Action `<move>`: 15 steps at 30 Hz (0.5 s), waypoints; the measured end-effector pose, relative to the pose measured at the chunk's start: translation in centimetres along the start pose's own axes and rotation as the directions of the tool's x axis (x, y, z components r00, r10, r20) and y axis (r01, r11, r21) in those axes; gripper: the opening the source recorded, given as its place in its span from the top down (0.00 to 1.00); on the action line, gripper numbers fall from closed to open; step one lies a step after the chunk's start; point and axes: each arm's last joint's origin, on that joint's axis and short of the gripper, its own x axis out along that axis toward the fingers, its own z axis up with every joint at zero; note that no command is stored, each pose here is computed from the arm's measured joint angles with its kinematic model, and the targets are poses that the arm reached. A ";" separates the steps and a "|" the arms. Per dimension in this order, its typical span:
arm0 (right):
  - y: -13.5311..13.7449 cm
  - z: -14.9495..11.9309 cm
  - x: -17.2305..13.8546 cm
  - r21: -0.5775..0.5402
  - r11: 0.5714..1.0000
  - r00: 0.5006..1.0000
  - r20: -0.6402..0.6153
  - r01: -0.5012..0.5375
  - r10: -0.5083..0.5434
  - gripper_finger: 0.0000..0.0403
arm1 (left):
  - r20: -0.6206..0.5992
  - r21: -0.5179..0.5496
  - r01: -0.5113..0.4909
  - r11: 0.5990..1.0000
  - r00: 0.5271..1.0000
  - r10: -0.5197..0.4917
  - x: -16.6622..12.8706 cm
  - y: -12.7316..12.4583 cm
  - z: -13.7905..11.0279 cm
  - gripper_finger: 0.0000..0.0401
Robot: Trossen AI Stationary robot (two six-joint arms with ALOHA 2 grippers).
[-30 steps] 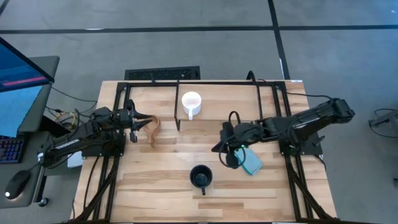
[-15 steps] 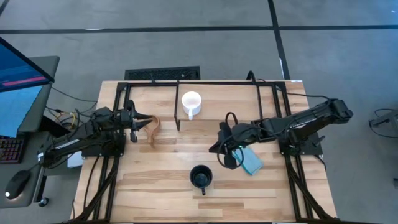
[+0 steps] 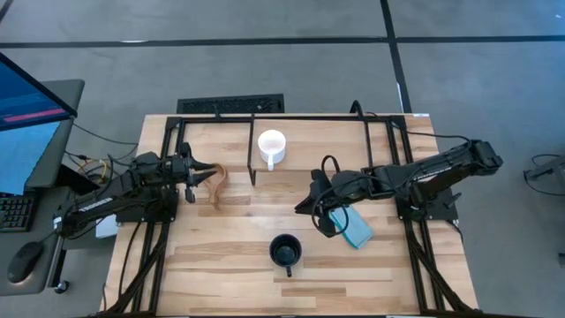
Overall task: Stack small to large cups/mugs on shelf
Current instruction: Put the black mug on the shelf
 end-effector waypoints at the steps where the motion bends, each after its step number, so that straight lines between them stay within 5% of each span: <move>1: 0.0 0.0 0.0 0.000 1.000 1.000 0.000 0.000 0.000 0.84 | 0.000 0.000 0.000 1.000 1.000 0.000 0.0 0.0 0.0 0.83; 7: 0.0 0.0 0.0 -0.008 1.000 1.000 0.002 0.002 -0.002 0.79 | 0.000 0.000 -0.001 1.000 1.000 0.001 0.0 0.0 0.0 0.83; 15: 0.0 0.0 0.0 -0.057 0.998 1.000 -0.004 0.004 -0.005 0.57 | -0.003 -0.001 0.000 1.000 1.000 0.000 0.0 0.0 0.0 0.83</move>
